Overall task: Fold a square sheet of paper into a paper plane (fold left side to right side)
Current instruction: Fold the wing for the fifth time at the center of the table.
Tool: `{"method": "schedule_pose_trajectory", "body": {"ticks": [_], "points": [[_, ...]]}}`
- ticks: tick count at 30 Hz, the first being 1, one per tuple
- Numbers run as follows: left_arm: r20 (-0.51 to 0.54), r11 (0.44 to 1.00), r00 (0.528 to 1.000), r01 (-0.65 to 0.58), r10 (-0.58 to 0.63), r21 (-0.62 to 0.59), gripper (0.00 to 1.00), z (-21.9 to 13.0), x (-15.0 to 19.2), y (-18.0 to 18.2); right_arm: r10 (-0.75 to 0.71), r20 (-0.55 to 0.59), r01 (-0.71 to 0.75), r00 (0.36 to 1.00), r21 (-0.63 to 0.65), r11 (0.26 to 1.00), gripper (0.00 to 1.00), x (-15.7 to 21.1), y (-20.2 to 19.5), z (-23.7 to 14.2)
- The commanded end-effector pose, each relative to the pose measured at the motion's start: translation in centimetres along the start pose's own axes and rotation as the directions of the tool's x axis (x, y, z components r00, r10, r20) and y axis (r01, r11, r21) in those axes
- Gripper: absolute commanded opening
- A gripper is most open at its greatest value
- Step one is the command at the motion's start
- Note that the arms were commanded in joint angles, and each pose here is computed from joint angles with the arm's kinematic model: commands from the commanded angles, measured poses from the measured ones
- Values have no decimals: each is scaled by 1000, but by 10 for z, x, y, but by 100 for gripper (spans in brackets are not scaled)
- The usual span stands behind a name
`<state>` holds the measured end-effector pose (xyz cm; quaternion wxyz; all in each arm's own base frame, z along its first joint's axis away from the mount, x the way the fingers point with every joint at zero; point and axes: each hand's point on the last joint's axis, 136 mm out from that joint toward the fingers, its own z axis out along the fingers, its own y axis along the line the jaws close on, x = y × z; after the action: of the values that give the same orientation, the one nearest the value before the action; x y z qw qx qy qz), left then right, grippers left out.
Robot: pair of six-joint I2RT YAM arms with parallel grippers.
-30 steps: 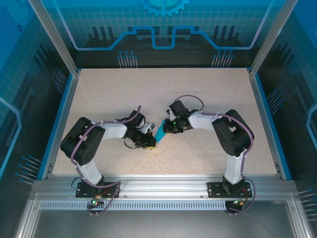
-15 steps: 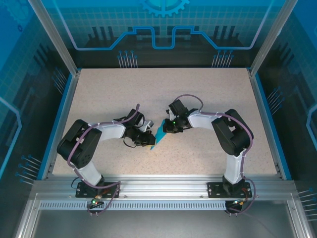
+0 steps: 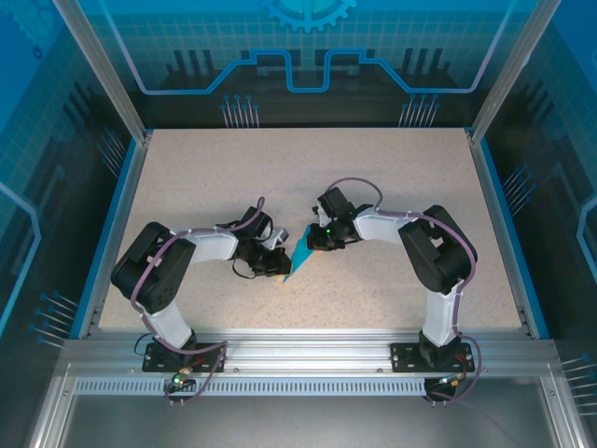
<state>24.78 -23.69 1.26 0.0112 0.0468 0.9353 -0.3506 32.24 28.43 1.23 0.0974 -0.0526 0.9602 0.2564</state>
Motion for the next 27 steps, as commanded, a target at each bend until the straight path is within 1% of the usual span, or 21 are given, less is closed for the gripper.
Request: {"method": "schedule_pose_trajectory", "body": {"ticks": [1, 8, 15, 19, 27], "points": [[-25, 997, 999, 22, -24, -76, 12, 3, 6, 20, 36, -99, -19, 994, 160, 987, 8, 30, -40, 12], [-41, 996, 998, 34, -38, -84, 7, 4, 15, 25, 29, -54, -23, 998, 104, 994, 8, 18, -31, 2], [-62, 995, 996, 51, -56, -81, 6, -4, 36, 25, 44, -82, -33, 996, 137, 990, 8, 20, -40, 8], [-85, 995, 994, 60, -67, -73, 6, -3, 47, 24, 53, -87, -39, 995, 146, 988, 8, 20, -43, 9], [-79, 994, 994, 72, -79, -82, 6, -8, 54, 24, 49, -93, -34, 995, 158, 987, 8, 17, -47, 9]]}}
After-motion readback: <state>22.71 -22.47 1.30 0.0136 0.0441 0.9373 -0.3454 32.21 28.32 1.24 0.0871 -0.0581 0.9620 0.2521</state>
